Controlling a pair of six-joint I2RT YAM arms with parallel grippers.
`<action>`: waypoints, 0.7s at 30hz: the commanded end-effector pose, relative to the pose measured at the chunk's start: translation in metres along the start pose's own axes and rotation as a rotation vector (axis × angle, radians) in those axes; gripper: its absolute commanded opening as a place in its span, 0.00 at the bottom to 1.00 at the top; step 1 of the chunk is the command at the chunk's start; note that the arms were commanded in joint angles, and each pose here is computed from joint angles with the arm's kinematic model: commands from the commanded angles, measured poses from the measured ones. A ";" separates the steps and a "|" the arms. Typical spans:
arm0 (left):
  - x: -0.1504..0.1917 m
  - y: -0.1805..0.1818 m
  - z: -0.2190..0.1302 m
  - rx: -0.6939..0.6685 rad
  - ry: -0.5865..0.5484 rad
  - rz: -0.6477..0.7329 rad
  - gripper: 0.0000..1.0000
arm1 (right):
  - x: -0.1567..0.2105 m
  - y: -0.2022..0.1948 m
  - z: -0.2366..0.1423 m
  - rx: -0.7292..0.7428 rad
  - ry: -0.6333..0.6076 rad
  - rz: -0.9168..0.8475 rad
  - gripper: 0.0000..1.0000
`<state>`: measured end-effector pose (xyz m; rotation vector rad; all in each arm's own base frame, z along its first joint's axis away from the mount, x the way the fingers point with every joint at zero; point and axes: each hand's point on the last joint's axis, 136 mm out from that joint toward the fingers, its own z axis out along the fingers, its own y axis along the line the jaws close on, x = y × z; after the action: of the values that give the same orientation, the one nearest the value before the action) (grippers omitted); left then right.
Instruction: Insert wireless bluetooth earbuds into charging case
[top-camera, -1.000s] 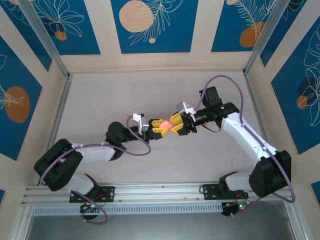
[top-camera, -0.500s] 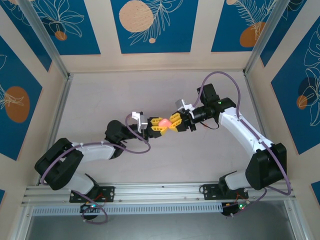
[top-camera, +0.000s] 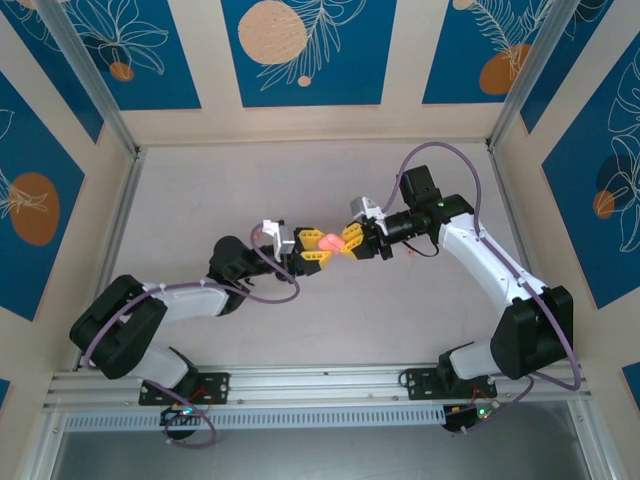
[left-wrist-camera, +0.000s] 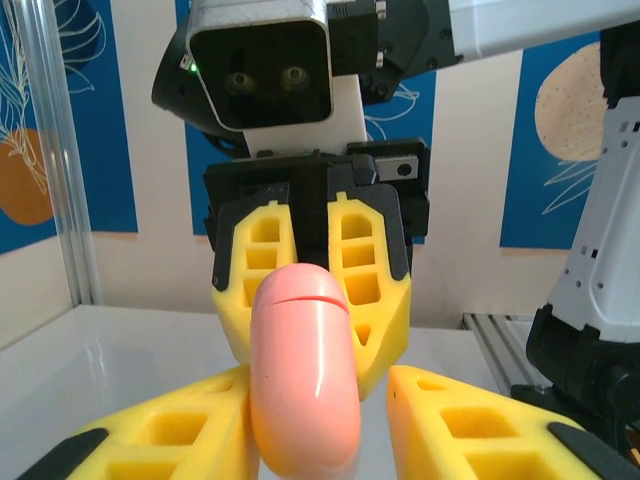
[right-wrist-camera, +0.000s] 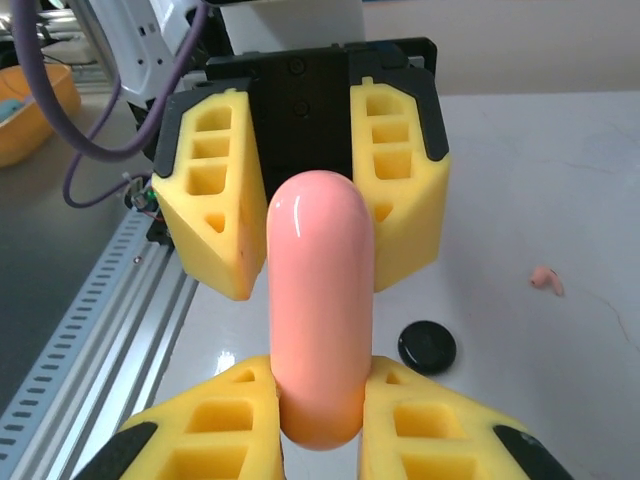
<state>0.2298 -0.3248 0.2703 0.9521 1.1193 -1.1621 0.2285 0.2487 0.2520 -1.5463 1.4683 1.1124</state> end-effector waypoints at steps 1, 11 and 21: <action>-0.007 -0.001 -0.001 0.012 0.012 0.054 0.36 | -0.005 -0.006 -0.004 0.048 0.030 -0.027 0.08; 0.004 -0.006 -0.004 0.032 0.160 0.112 0.54 | 0.013 -0.010 0.001 0.120 0.194 -0.104 0.08; 0.021 -0.016 -0.022 0.060 0.403 0.199 0.55 | 0.024 0.002 0.007 0.139 0.368 -0.237 0.08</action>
<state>0.2179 -0.3156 0.2594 1.2381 1.2394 -0.9166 0.2286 0.2499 0.2182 -1.7780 1.5483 0.7060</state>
